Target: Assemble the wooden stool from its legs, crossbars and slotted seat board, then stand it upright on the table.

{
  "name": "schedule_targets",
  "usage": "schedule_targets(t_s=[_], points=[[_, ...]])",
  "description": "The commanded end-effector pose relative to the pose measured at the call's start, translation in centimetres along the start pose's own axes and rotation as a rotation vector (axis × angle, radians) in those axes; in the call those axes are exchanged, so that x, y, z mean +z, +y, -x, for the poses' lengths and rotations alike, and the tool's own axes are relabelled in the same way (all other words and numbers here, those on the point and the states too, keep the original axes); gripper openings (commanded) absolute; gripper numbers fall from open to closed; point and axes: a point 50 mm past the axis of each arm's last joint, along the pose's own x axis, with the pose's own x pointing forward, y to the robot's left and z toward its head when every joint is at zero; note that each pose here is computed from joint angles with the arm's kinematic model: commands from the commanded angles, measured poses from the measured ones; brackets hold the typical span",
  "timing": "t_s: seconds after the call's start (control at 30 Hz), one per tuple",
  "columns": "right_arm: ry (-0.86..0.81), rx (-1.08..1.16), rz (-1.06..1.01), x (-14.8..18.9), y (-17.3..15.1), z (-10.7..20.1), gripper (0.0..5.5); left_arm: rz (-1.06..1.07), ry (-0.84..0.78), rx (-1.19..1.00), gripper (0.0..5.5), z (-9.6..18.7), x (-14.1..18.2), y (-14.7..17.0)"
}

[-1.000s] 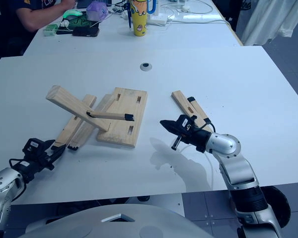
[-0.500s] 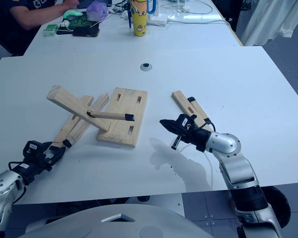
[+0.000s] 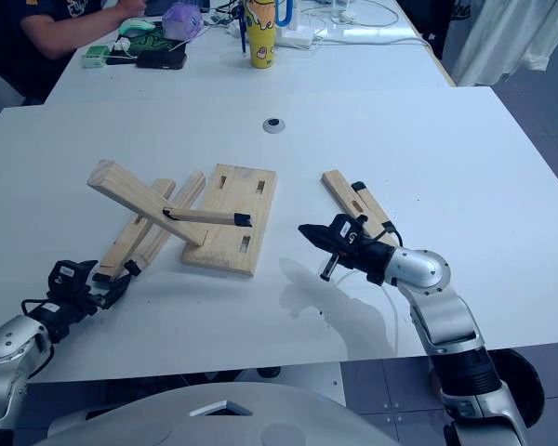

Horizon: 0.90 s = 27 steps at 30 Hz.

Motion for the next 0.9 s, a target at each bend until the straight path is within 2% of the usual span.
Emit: schedule_targets(t_s=[0.03, 0.27, 0.5, 0.7, 0.9], points=[[-0.002, 0.003, 0.012, 0.2, -0.1, -0.2, 0.0, 0.036, 0.088, -0.025, 3.02, -0.1, -1.8, -0.8], [-0.003, 0.003, 0.015, 0.2, -0.1, -0.2, 0.0, 0.041, 0.092, -0.029, 2.09, -0.2, -2.1, -1.0], [-0.003, 0.004, 0.019, 0.2, -0.3, -0.2, 0.0, 0.031, 0.068, 0.001, 2.01, -0.3, -1.8, -0.8], [-0.015, -0.017, 0.018, 0.5, -0.7, -0.3, 0.0, 0.041, -0.159, 0.313, 2.0, -0.8, 1.4, 2.9], [-0.117, -0.13, -0.109, 2.0, -2.7, -0.6, 0.0, 0.017, -0.356, 0.398, 2.0, -0.6, 5.8, 3.9]])
